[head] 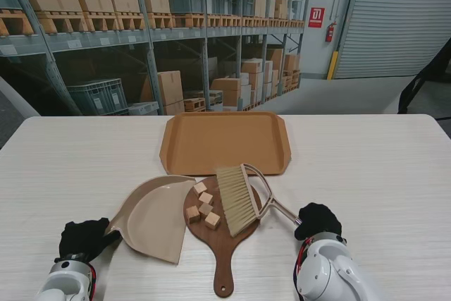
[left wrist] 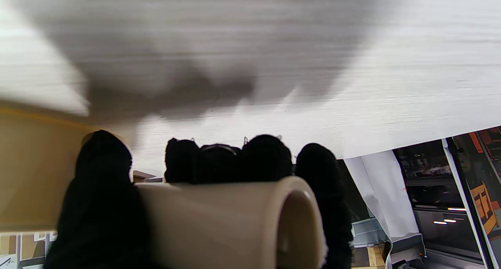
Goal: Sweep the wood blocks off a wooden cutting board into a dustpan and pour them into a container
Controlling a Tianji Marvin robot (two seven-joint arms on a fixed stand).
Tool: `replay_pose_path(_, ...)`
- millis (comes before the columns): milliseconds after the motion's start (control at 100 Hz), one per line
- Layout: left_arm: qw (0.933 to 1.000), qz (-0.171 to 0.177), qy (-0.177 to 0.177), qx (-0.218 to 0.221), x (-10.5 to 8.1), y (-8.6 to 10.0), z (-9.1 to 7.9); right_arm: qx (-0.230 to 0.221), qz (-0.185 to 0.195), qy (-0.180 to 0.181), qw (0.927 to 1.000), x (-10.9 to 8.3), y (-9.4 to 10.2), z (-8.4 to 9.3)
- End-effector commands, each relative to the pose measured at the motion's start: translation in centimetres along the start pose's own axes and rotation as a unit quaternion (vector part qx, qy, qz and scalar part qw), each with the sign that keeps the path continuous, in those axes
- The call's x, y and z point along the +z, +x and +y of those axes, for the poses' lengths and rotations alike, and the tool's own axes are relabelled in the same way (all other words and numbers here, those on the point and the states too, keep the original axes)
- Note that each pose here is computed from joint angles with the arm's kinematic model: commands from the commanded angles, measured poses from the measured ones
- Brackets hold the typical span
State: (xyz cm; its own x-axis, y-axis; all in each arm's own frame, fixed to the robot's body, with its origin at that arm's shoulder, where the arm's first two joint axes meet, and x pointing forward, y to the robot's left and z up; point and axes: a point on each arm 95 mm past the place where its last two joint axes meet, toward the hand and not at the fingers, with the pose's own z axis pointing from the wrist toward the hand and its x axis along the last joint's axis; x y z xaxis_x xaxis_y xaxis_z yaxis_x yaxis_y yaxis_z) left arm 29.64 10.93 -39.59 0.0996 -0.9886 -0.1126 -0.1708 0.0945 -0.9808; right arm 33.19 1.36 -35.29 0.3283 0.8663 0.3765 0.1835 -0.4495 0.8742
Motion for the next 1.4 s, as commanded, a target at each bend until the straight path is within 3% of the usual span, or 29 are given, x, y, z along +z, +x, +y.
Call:
replay_pose_path(0, 0.9994, 0.005, -0.035, 0.004, -1.0, 0.1, 1.8, 0.003, 0.001, 0.017, 0.9998, -0.6, 0.2, -0.5)
replay_pose_path(490, 0.9993, 0.008, -0.037, 0.001, -1.0, 0.2, 1.9, 0.016, 0.019, 0.069, 0.9973, -1.6, 1.8, -2.4)
replay_pose_path(870, 0.9993, 0.008, -0.037, -0.001, -1.0, 0.2, 1.9, 0.02, 0.06, 0.106, 0.9923, -1.7, 3.6, -3.8)
replay_pose_path(1390, 0.9993, 0.006, -0.037, -0.002, -1.0, 0.1, 1.8, 0.014, 0.138, 0.157, 0.9778, -2.4, 5.4, -5.3)
